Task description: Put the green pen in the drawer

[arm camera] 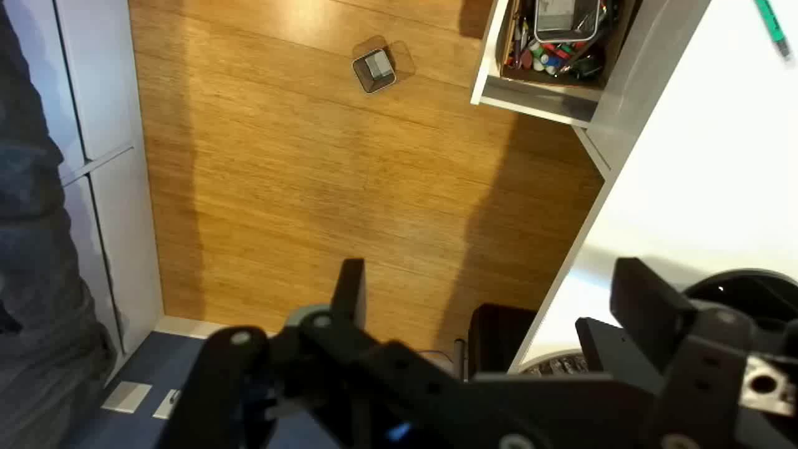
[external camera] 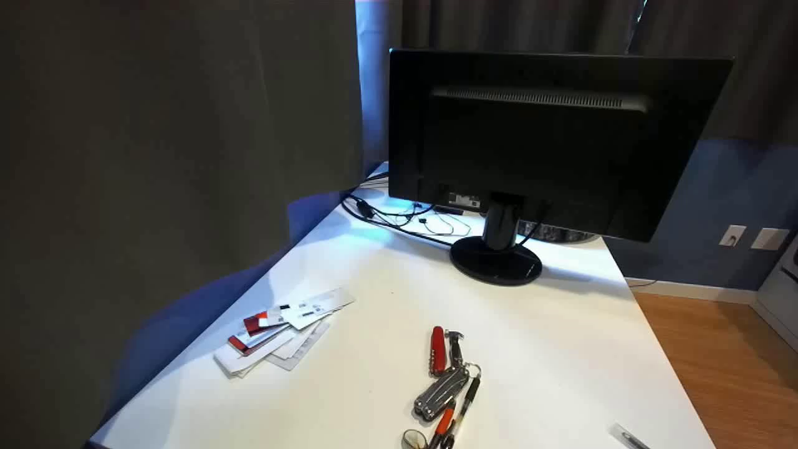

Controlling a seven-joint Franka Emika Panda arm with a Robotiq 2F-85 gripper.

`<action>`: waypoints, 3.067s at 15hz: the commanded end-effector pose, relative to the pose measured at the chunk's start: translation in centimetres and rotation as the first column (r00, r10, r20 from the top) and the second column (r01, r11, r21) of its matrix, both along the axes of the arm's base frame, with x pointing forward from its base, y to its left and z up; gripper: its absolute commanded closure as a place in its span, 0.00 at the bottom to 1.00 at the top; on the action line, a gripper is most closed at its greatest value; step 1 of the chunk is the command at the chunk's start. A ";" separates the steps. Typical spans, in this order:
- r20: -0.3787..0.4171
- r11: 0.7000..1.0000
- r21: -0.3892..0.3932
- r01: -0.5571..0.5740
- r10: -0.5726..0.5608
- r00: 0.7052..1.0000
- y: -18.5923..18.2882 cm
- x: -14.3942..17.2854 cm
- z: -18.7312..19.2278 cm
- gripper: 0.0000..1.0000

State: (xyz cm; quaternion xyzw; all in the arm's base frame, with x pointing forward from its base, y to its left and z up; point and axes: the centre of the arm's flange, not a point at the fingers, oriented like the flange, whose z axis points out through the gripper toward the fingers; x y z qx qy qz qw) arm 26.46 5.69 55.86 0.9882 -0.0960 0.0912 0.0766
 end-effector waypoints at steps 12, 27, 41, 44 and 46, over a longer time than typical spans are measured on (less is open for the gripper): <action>-0.093 0.982 0.054 -0.181 0.186 0.978 3.4 2.9 -4.2 0.00; -0.289 0.751 0.260 -0.607 0.660 0.693 21.5 3.9 -24.3 0.00; -0.306 0.550 0.358 -0.755 0.833 0.461 28.7 6.2 -32.5 0.00; -0.251 0.517 0.325 -0.792 0.854 0.455 30.4 6.6 -35.1 0.00; -0.215 0.500 0.315 -0.807 0.865 0.453 31.2 7.2 -36.6 0.00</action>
